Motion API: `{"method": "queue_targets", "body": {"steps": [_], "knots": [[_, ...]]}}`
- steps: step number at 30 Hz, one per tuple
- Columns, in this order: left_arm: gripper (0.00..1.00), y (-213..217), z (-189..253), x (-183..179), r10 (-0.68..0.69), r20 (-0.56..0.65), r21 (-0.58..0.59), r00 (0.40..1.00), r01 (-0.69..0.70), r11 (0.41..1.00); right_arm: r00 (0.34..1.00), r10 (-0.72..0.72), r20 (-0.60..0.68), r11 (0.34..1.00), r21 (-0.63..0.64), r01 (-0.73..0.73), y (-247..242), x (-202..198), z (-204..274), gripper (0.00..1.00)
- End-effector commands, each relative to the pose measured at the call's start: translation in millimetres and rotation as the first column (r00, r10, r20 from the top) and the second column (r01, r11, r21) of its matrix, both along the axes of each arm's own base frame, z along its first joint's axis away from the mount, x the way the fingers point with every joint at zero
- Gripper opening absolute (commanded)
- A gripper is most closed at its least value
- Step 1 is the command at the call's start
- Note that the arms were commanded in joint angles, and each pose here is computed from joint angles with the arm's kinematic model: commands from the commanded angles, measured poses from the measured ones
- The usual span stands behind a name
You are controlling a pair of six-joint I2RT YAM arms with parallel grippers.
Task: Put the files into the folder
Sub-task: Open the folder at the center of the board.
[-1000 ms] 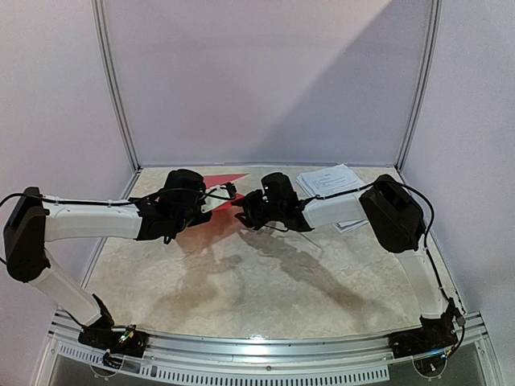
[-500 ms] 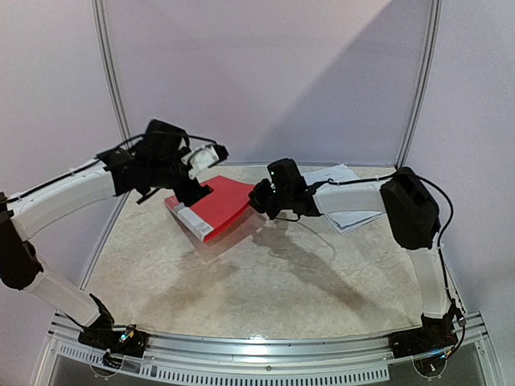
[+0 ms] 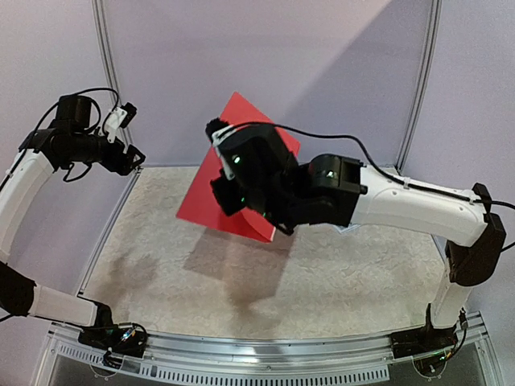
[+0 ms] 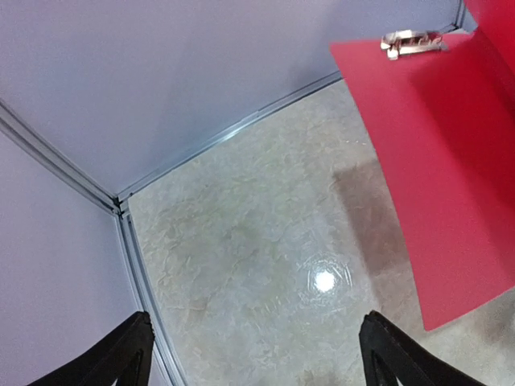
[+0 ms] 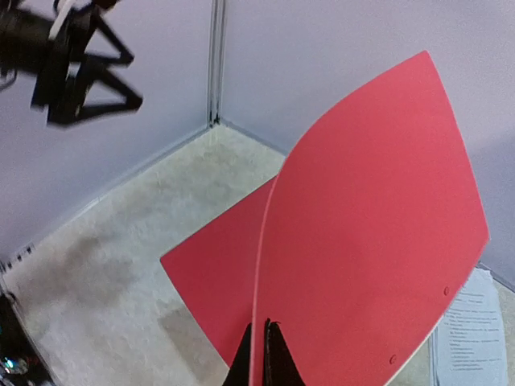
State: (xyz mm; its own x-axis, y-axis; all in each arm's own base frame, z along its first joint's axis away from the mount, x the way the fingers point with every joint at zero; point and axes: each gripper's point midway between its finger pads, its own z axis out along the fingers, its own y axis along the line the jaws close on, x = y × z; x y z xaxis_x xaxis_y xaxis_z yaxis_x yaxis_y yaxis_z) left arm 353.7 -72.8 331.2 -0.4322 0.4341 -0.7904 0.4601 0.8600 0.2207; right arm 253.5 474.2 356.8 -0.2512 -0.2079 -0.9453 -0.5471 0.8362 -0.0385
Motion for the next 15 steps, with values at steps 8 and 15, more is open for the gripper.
{"method": "queue_targets", "body": {"steps": [8, 15], "knots": [[0.90, 27, -40, -13, 0.083, -0.084, 0.039, 0.993, -0.080, 0.996, 0.982, -0.038, -0.184, 0.988, 0.140, 0.065, -14, -5, -68, 0.00], [0.90, 15, -64, -21, 0.043, -0.146, 0.073, 0.988, -0.032, 0.997, 0.851, -0.023, -0.525, 0.767, 0.537, 0.351, -84, -2, -92, 0.00]]}}
